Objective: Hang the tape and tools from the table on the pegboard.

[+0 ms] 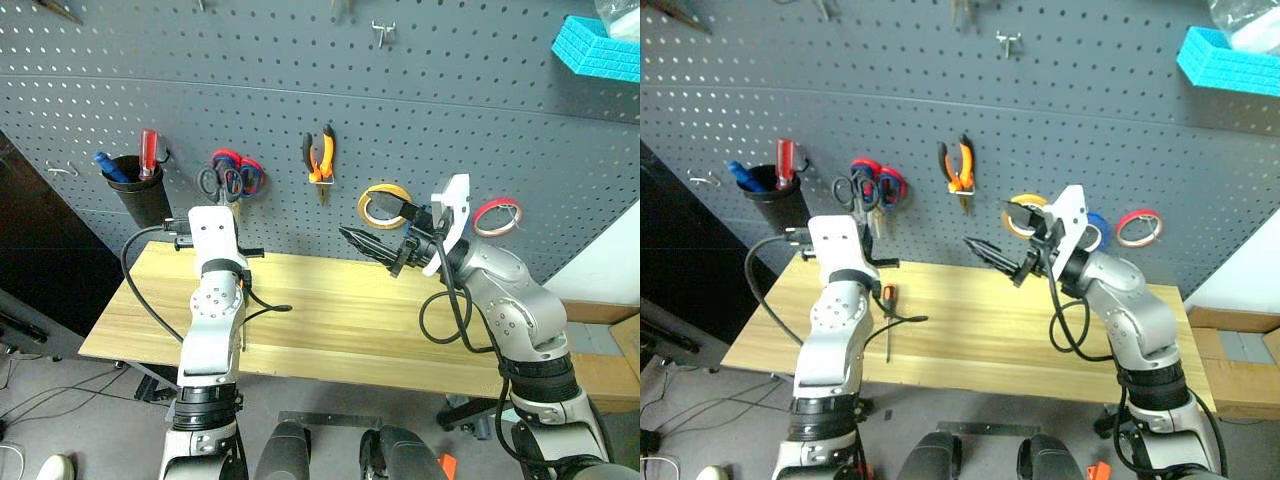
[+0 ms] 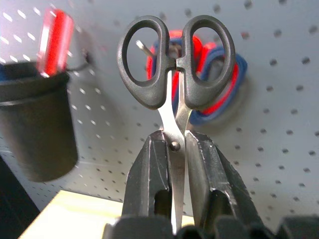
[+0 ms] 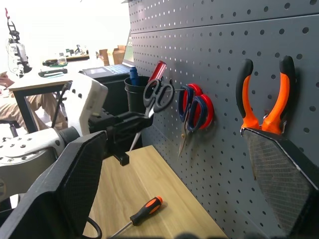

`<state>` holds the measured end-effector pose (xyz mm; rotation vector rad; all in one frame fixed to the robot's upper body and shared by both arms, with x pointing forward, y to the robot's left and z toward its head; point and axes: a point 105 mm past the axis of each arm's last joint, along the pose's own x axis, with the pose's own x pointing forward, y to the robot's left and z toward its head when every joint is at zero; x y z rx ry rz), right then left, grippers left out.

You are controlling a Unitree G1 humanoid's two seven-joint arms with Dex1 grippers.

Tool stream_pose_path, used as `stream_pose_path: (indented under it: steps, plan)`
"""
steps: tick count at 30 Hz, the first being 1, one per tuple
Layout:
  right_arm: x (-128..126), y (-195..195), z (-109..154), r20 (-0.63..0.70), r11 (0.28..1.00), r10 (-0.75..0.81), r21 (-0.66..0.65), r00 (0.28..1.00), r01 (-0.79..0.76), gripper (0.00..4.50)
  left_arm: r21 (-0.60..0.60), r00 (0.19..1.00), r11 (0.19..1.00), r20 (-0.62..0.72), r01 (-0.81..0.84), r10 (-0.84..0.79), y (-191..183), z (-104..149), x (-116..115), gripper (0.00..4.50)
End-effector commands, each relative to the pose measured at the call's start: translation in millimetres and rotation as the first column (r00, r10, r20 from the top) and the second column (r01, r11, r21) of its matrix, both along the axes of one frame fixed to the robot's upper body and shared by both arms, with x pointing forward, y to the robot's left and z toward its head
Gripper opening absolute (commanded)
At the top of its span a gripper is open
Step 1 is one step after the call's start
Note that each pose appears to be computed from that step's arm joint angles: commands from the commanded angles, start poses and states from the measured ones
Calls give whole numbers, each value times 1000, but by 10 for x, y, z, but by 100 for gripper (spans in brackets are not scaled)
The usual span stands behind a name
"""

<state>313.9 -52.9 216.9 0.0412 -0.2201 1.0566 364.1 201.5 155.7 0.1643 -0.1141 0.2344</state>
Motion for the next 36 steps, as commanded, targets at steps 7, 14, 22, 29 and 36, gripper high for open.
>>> stream_pose_path:
  steps: [7, 14, 22, 29, 36]
  plan:
    - [-71, -26, 178, 58, 999, 9, 37, 998, -11, 450, -20, 999, 1000, 34, 8, -7, 54, 118, 76, 17]
    - [-73, -34, 172, 57, 999, 3, 34, 998, -5, 450, -35, 1000, 999, 24, 16, -15, 61, 97, 97, 150]
    - [-88, -41, 165, 52, 999, 1, 33, 999, -3, 450, -30, 1000, 1000, 7, 9, -9, 101, 54, 71, 404]
    - [-145, 1, 47, 28, 999, 23, -25, 999, -23, 450, -46, 997, 998, -71, -32, 29, 151, -172, -48, 444]
    - [-199, 95, -204, -6, 988, 46, -150, 999, -47, 450, -66, 962, 992, -257, -111, 91, 294, -653, -302, 444]
